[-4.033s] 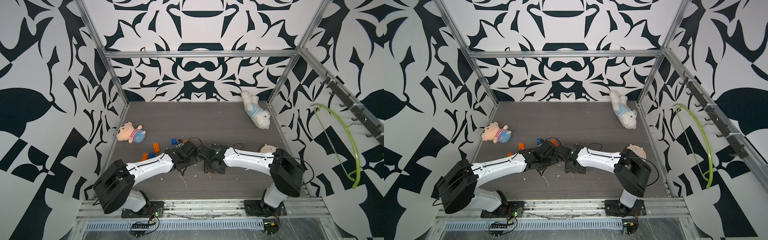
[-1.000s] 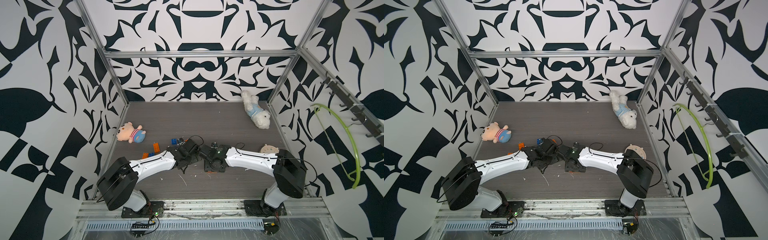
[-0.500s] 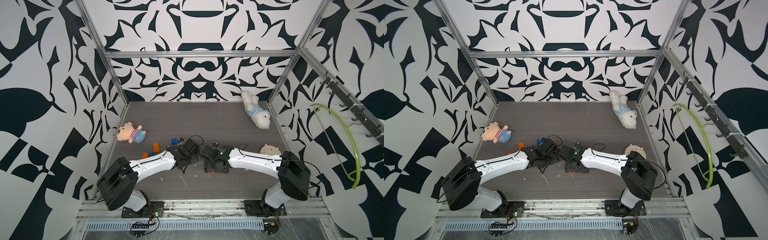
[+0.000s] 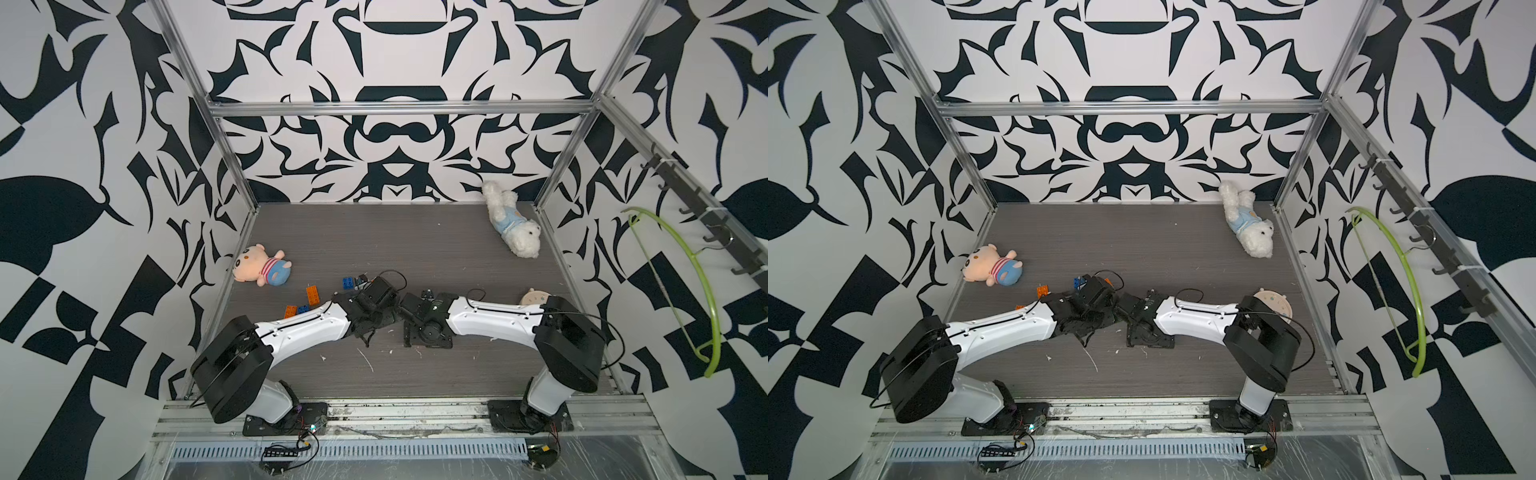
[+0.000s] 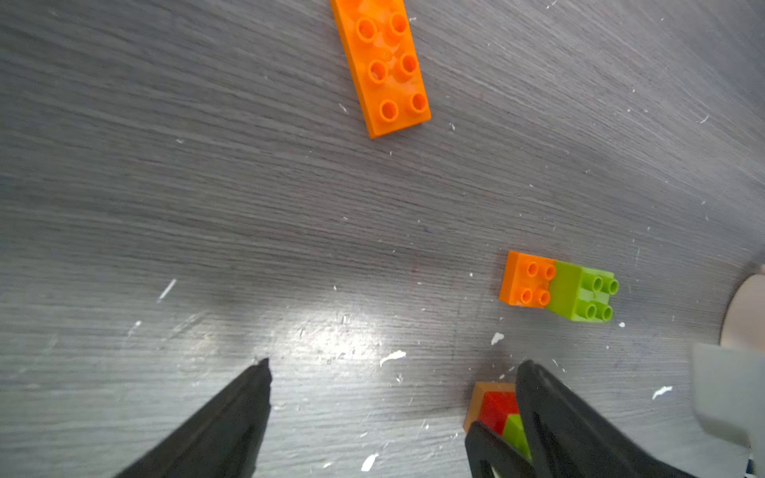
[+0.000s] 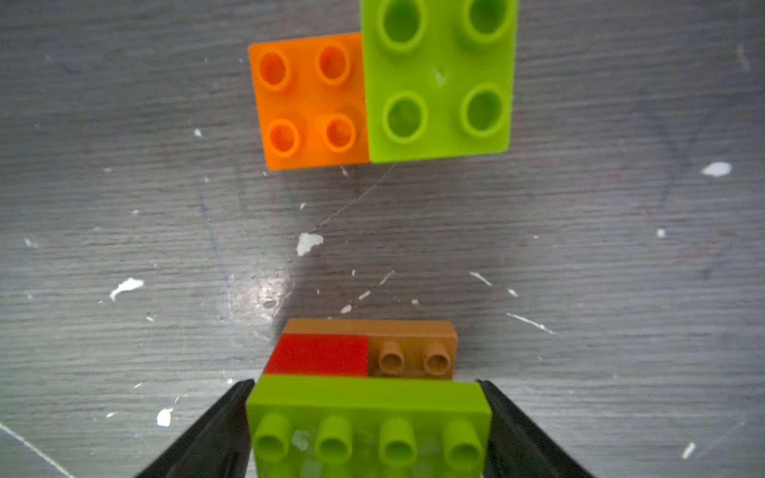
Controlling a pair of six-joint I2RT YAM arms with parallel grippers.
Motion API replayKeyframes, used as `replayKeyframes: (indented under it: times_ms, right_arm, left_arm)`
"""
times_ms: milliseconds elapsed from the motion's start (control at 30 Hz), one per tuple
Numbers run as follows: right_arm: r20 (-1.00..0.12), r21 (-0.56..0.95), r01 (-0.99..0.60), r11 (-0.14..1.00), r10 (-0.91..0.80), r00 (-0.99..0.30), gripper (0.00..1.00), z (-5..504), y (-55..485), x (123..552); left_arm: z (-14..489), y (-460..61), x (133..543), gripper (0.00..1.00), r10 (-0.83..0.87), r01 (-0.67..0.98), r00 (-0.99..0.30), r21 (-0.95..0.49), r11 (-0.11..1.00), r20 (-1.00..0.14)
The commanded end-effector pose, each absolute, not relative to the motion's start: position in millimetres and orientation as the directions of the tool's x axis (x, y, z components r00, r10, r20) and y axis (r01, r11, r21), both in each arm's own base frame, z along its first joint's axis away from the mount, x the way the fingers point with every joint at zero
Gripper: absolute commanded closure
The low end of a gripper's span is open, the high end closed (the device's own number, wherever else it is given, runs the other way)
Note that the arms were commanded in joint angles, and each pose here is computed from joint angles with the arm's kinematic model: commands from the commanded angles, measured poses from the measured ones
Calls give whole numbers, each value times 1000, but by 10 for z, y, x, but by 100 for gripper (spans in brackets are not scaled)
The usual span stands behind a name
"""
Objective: Assemble the number 5 with lego
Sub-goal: Assemble the lego brick with the lego brick, then pick up the lego brick from the center of the board.
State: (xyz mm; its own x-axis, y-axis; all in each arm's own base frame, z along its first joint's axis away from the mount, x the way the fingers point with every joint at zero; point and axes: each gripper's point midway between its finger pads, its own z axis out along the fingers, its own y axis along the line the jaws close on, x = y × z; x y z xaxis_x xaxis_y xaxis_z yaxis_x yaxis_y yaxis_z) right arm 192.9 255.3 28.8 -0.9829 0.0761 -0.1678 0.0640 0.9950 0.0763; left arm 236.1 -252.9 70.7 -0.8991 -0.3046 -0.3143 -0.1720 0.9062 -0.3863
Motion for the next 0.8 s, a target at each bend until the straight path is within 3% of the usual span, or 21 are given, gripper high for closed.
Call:
replayKeyframes:
  times_ms: [0, 633, 767]
  right_arm:
    - [-173, 77, 65, 995, 78, -982, 16, 273, 2536, 1941]
    - [-151, 57, 63, 996, 71, -986, 22, 96, 2498, 1946]
    - [-157, 64, 56, 996, 65, -985, 27, 119, 2509, 1955]
  left_arm:
    - [730, -2471, 2356, 1, -307, -176, -895, -377, 910, -323]
    - [714, -2490, 2365, 1, -305, -177, -897, -374, 911, -318]
    - [705, -2496, 2364, 1, -301, -176, -900, -370, 912, -316]
